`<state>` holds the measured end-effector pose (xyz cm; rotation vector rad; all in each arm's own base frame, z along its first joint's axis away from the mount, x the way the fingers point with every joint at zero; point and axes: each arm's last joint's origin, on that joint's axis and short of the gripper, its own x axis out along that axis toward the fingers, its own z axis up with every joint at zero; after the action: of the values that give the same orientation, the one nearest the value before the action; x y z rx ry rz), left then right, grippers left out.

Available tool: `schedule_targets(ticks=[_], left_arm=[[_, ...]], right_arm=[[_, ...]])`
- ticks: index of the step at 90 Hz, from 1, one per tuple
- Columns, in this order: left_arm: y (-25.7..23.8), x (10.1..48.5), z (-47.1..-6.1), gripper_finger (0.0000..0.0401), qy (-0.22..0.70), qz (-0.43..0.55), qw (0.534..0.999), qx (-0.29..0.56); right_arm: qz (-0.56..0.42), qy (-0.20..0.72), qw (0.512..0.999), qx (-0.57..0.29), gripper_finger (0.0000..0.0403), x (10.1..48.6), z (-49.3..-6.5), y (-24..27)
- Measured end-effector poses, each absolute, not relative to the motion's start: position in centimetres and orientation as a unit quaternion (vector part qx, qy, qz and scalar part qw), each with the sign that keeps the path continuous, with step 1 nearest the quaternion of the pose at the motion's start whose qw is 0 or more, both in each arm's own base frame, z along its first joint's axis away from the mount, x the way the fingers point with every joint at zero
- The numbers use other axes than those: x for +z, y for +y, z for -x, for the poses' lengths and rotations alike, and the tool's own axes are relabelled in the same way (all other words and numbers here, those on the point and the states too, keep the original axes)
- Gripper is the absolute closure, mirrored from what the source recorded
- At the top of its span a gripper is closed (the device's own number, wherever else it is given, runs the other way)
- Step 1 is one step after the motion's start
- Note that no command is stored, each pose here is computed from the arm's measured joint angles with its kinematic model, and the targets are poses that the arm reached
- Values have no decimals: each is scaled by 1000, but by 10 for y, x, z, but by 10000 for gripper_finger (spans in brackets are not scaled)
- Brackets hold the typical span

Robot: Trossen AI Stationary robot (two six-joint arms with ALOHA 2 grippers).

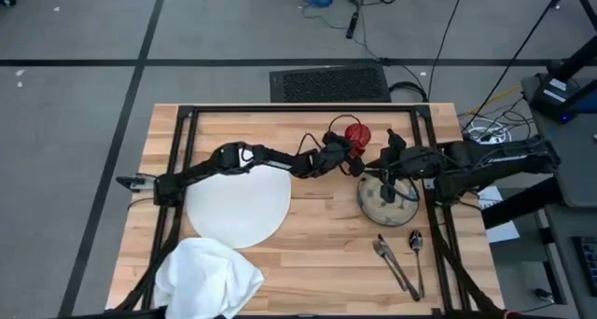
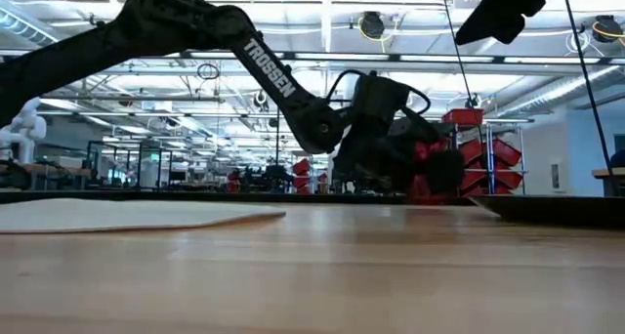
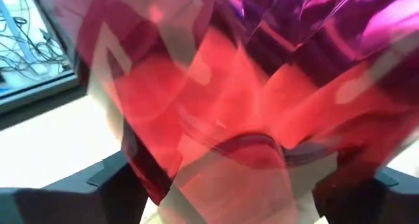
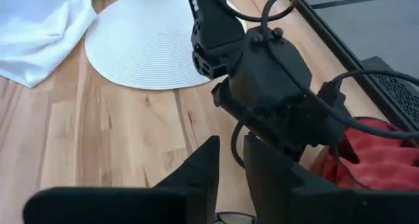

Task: Set table place
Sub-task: Move the red glass to the top right of the table

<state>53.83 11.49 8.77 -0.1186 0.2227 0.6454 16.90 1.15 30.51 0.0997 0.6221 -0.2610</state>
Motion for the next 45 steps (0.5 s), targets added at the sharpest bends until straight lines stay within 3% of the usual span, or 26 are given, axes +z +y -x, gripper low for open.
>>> schedule_targets(ticks=[45], left_arm=[[116,84,-537,52,125,76,937,318]], right_arm=[[-47,305,943,-127,344,305,-169,11]])
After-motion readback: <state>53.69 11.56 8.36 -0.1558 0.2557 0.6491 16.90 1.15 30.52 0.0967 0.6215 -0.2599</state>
